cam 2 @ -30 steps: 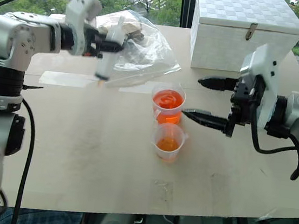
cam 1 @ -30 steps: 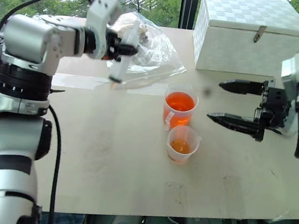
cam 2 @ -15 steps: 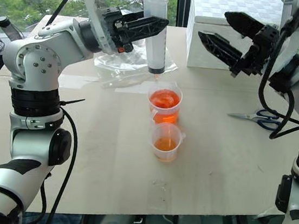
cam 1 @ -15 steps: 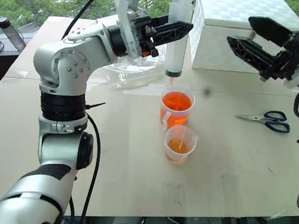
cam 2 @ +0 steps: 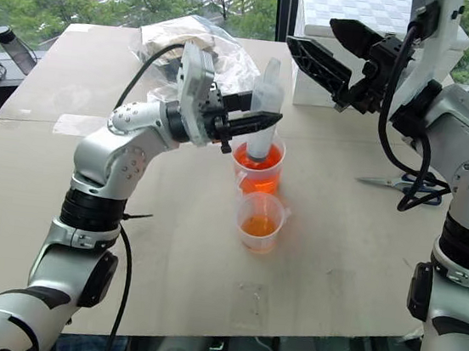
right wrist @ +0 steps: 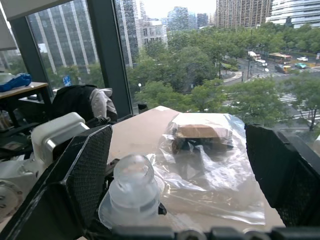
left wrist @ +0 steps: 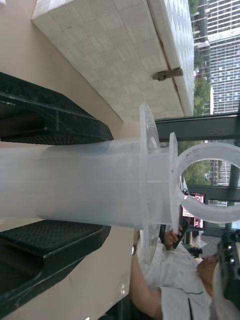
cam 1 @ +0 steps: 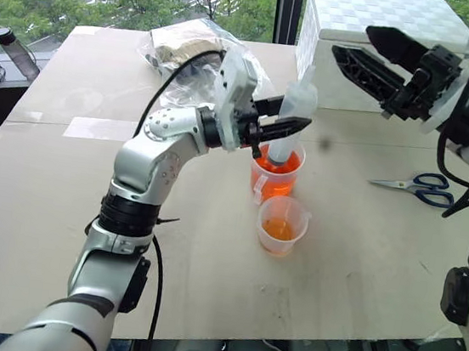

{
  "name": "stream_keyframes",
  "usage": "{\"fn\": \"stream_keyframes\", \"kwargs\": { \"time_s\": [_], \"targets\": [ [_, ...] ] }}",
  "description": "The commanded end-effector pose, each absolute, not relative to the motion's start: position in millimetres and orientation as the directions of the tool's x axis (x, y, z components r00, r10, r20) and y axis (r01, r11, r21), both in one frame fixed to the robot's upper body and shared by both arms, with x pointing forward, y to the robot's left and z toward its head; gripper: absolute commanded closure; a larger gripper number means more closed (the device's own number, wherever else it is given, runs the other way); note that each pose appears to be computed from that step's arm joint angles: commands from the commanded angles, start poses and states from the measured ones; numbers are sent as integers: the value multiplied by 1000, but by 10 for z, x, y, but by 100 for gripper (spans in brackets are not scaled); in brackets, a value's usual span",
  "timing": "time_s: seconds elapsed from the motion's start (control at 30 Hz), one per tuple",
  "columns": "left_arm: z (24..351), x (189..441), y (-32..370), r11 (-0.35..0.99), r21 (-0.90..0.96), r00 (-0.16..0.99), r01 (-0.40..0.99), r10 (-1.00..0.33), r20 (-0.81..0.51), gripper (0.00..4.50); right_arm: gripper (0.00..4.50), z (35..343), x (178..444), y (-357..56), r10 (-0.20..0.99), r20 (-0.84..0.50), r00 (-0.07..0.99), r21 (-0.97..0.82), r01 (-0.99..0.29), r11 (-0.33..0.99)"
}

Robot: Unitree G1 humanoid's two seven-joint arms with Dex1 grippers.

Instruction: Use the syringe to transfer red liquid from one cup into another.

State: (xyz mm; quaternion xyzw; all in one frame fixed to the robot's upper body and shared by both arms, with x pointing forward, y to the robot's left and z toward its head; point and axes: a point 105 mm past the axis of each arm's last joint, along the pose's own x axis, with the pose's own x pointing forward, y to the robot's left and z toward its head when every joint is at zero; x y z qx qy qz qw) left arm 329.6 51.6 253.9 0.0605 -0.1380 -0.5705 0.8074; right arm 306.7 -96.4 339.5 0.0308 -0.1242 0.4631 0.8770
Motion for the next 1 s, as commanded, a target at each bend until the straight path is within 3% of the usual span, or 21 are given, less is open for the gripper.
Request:
{"fn": "stream_keyframes", "kwargs": {
  "time_s": [0.03, 0.17, 0.53, 1.0],
  "targets": [
    [2658, 3313, 503, 374, 364, 320, 853, -926, 201, 312, 0, 3388, 2961, -849, 840, 223, 494, -114, -843, 526],
    [2662, 3362, 494, 409, 369, 347, 834, -911, 224, 312, 0, 3289, 2919, -764, 870, 163, 465, -99, -870, 484],
    [2635, 3305, 508, 376, 318, 316, 870, -922, 225, 312, 0, 3178, 3241, -975, 803, 137, 580, -101, -798, 594],
    [2560, 3307, 501, 341, 296, 292, 892, -936, 197, 312, 0, 3204, 3271, -691, 858, 148, 491, -138, -849, 510]
  ]
}}
